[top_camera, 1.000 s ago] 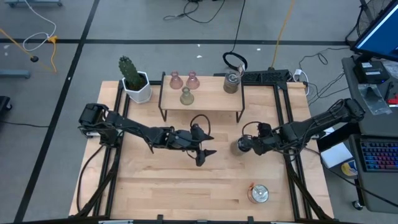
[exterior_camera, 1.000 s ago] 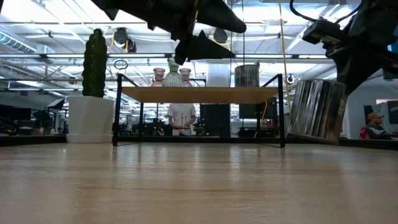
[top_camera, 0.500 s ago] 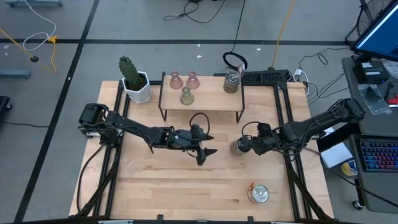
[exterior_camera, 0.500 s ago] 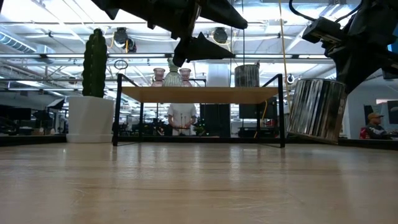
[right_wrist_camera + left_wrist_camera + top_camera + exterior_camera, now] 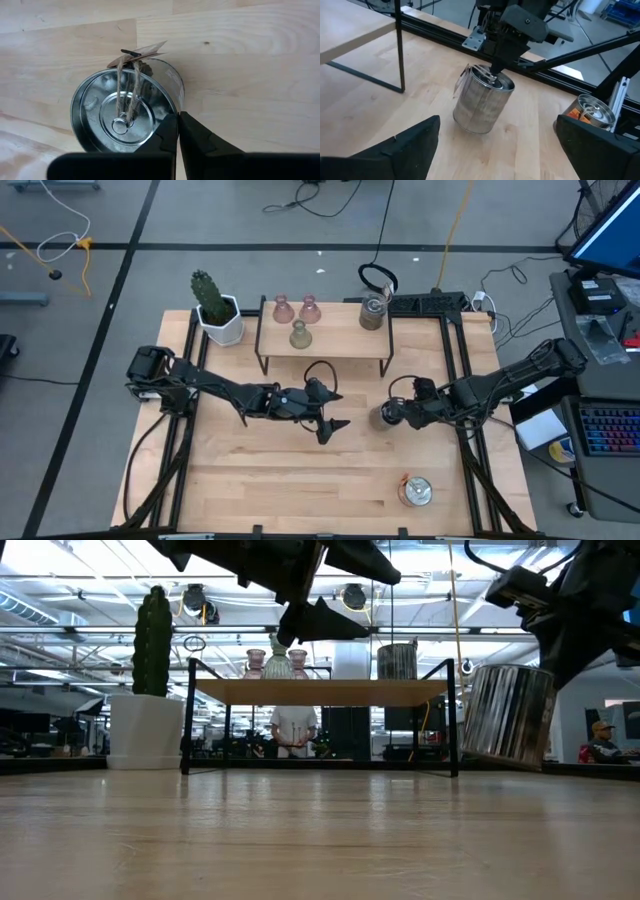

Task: Pick & Place candle stick holders
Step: Put the top silver scented candle on the shelf

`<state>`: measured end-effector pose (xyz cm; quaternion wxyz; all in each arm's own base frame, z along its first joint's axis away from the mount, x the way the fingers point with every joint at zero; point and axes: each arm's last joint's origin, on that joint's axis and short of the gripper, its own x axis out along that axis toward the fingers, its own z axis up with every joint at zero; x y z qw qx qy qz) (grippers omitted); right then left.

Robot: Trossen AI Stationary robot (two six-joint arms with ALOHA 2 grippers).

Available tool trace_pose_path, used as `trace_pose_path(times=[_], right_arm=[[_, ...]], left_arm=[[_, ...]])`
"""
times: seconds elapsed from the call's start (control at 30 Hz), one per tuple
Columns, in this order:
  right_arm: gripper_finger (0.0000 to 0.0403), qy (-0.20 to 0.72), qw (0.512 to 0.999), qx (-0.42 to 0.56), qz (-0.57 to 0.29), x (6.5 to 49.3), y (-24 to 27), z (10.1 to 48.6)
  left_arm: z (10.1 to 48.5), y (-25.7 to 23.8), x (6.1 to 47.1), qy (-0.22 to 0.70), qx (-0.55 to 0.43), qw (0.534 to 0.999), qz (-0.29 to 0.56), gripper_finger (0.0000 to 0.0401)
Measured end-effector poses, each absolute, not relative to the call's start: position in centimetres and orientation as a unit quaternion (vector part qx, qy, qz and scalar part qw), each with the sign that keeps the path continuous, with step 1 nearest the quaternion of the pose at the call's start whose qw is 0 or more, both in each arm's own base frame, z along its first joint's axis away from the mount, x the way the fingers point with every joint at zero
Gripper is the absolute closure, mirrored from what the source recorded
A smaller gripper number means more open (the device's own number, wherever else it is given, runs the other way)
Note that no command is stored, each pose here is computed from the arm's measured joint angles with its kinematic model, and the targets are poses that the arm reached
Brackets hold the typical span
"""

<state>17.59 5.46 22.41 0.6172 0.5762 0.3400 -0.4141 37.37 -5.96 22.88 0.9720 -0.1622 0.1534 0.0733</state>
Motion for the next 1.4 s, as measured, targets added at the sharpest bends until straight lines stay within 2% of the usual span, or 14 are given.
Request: trace_pose_path(times=[0.67, 0.9, 1.1, 1.4], right_arm=[[0.0403, 0.31, 0.63, 0.624, -0.343, 19.2, 5.9, 23.2], [0.0403, 0.273, 0.647, 0.649, -0.294, 21.0, 5.7, 23.7], [0.0403, 0.278, 0.648, 0.659, -0.262, 22.8, 5.4, 23.2], [0.0403, 0.276, 0.646, 0.677, -0.221, 25.0, 5.3, 22.4]], left_arm=[[22.8, -5.9, 37.3, 0.158, -0.112, 0.978, 0.079, 0.0001], [22.2, -6.3, 37.7, 0.167, -0.116, 0.978, 0.049, 0.0001], [20.5, -7.2, 38.4, 0.193, -0.112, 0.975, 0.01, 0.0001], [20.5, -6.7, 38.6, 0.199, -0.105, 0.974, -0.008, 0.0001]])
